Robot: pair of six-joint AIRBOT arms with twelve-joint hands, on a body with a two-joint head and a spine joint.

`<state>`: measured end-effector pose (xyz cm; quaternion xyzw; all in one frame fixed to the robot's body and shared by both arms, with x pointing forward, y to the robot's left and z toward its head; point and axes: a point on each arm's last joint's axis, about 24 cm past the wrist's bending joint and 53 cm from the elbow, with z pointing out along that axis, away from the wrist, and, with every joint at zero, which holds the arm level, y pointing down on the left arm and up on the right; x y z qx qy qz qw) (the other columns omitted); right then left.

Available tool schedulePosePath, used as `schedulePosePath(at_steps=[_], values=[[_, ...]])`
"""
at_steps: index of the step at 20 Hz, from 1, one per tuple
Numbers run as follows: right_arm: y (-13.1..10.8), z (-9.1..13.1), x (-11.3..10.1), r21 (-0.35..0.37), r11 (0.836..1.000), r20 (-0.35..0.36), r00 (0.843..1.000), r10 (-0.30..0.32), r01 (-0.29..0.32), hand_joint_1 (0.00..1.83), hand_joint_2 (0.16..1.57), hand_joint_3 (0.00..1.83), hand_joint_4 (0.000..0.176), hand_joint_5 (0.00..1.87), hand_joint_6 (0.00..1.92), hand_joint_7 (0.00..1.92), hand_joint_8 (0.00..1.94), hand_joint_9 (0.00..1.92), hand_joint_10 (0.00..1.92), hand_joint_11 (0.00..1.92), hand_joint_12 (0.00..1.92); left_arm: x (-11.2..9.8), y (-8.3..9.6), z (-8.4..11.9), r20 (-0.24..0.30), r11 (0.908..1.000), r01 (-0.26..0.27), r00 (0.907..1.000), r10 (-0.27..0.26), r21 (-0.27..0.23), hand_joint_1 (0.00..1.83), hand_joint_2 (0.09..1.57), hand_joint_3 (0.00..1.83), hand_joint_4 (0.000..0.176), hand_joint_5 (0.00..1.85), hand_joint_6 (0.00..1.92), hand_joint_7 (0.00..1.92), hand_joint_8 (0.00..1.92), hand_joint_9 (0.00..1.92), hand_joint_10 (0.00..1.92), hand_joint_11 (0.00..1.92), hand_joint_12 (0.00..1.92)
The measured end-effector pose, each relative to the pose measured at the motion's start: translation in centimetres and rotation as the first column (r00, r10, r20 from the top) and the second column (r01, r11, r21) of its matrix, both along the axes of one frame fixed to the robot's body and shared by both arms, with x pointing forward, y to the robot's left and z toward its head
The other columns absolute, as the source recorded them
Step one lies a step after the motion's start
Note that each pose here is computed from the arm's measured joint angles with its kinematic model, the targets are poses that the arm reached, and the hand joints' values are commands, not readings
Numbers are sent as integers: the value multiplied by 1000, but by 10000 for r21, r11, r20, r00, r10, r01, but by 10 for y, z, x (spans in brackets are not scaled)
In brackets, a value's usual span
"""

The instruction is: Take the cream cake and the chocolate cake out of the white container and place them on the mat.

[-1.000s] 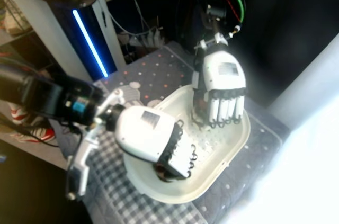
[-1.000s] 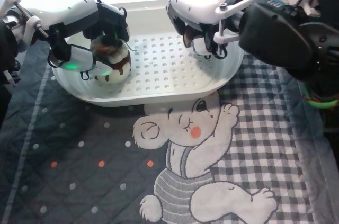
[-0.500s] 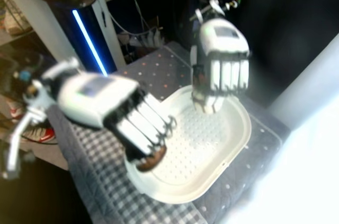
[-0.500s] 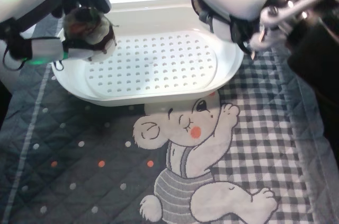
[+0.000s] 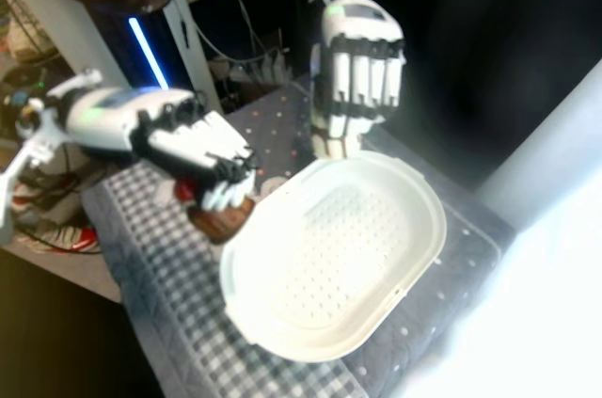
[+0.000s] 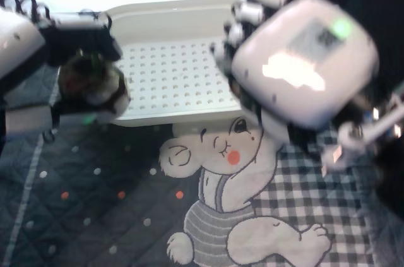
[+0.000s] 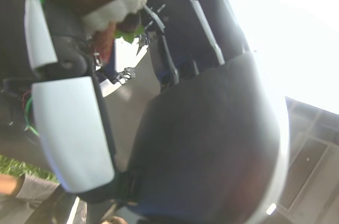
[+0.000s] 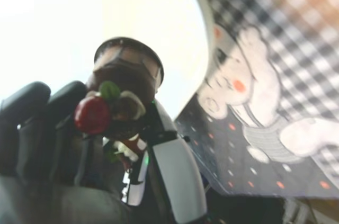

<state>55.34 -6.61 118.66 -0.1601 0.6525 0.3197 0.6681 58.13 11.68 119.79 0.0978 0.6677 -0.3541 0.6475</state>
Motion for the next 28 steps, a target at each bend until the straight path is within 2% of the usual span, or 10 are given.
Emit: schedulePosePath(at_steps=[4, 5, 7, 10, 12, 13, 16, 20, 25, 28], values=[[-10, -23, -13, 415, 9988, -1171, 9929, -198, 248, 1276, 1111, 4, 0, 1037, 665, 978, 1268, 578, 1382, 323, 1758, -31, -10, -36, -1584, 9978, 494, 9858, -557, -437, 1327, 1226, 0, 0, 616, 1309, 758, 1270, 875, 1468, 713, 1505], [-13, -29, -15, 625, 9975, -1550, 9877, -225, 325, 1332, 1209, 0, 0, 865, 935, 883, 1416, 531, 1548, 285, 1828, -37, -9, -49, -2133, 9973, 527, 9750, -624, -511, 1323, 1230, 1, 0, 606, 1328, 749, 1282, 866, 1472, 697, 1494], [-14, -55, -34, 889, 9956, -2761, 9611, -35, 292, 1356, 1201, 2, 0, 875, 893, 911, 1345, 558, 1614, 394, 1907, -47, 2, -84, -3680, 9945, 93, 9286, -472, -1042, 1329, 1248, 2, 0, 587, 1364, 726, 1345, 774, 1533, 676, 1488], [-15, -72, -45, 753, 9968, -3323, 9432, -1, 266, 1360, 1185, 0, 0, 849, 1017, 970, 1183, 594, 1577, 414, 1793, -57, 4, -106, -4521, 9898, -99, 8902, -558, -1418, 1330, 1244, 0, 0, 587, 1351, 734, 1344, 785, 1505, 693, 1454], [-17, -81, -48, 633, 9973, -3678, 9298, -105, 363, 1271, 1166, 0, 0, 849, 1027, 953, 1256, 663, 1514, 479, 1773, -61, 5, -125, -5224, 9813, -377, 8500, -678, -1887, 1170, 1250, 1, 0, 608, 1394, 846, 1327, 768, 1005, 620, 1473], [-17, -82, -49, 701, 9969, -3781, 9257, -66, 357, 1155, 1180, 0, 0, 836, 1170, 767, 1038, 602, 1291, 378, 1681, -61, 7, -128, -5355, 9752, -548, 8416, -703, -2142, 867, 1151, 0, 0, 566, 806, 705, 866, 656, 929, 439, 1533], [-18, -91, -52, 1067, 9935, -4366, 8996, 99, 408, 864, 1066, 0, 0, 557, 420, 563, 584, 488, 887, 276, 1451, -56, 17, -134, -5554, 9624, -1111, 8303, -471, -2478, 595, 930, 2, 56, 582, 140, 643, 241, 453, 691, 142, 1460], [-21, -97, -53, 1112, 9926, -4611, 8873, 75, 494, 684, 941, 0, 0, 490, 83, 456, 296, 314, 747, 56, 1453, -55, 20, -134, -5486, 9603, -1196, 8351, -399, -2520, 536, 808, 0, 157, 465, 6, 499, 7, 322, 393, 0, 1477], [-23, -97, -52, 1097, 9924, -4595, 8882, 8, 558, 315, 1047, 20, 0, 541, 116, 510, 432, 341, 938, 113, 1617, -56, 32, -131, -5392, 9444, -1604, 8419, -208, -2869, 250, 938, 8, 71, 625, 39, 785, 85, 527, 776, 224, 1425], [-31, -92, -47, 1137, 9903, -4446, 8955, -214, 801, 88, 1182, 26, 0, 330, 915, 496, 1159, 494, 1311, 301, 1681, -56, 51, -126, -5354, 9168, -2307, 8443, 222, -3259, 250, 1158, 7, 39, 773, 59, 911, 151, 646, 873, 437, 1347]])
